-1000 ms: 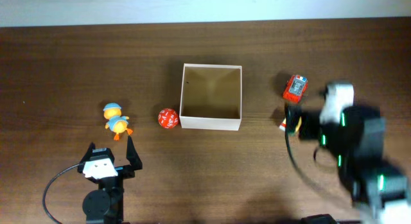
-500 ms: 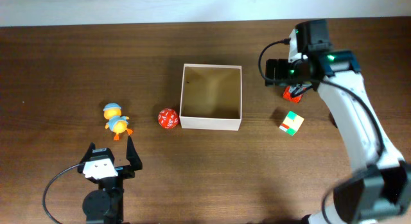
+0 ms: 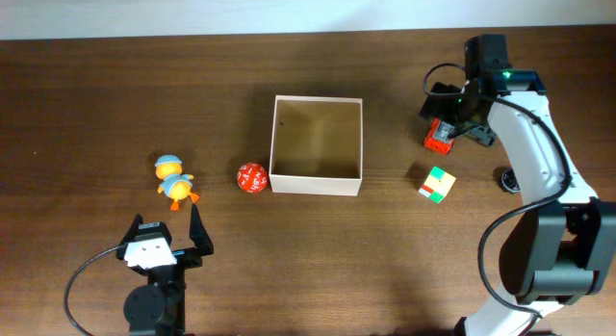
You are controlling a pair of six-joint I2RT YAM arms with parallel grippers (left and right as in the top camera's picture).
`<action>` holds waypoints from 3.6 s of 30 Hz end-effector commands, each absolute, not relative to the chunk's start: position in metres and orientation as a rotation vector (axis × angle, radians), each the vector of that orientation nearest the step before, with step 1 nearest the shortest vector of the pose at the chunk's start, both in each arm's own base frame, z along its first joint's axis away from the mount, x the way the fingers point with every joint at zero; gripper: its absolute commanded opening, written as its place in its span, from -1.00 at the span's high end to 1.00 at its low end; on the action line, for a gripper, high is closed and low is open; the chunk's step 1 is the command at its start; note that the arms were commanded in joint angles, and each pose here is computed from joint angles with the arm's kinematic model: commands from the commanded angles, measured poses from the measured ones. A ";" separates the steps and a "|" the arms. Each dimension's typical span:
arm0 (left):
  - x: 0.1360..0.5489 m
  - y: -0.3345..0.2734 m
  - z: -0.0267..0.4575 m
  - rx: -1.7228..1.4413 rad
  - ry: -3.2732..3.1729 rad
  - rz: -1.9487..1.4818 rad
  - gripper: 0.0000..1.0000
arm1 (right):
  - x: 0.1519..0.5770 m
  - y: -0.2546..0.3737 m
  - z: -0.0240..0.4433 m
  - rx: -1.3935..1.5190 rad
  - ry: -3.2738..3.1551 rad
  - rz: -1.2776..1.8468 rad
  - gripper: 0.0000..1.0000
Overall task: Pack container
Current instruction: 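Move the right gripper over the red toy truck, then lower the right gripper and close it on the red toy truck, then lift the truck and carry it left over the box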
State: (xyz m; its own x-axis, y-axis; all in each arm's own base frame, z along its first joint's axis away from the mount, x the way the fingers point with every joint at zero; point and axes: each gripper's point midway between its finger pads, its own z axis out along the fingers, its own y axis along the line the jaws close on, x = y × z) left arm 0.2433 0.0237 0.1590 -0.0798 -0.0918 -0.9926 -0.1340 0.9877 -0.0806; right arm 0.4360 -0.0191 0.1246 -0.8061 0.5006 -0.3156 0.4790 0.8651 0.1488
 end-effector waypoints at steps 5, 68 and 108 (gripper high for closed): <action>0.244 0.022 0.158 -0.151 1.654 0.036 -0.99 | 0.450 -0.026 0.093 0.799 2.706 0.052 -0.99; 0.244 0.022 0.158 -0.151 1.654 0.036 -0.99 | 0.462 -0.031 0.020 0.054 2.908 -0.109 -0.09; 0.244 0.022 0.158 -0.151 1.654 0.037 -0.99 | 0.503 0.070 0.183 -0.144 2.623 0.719 -0.09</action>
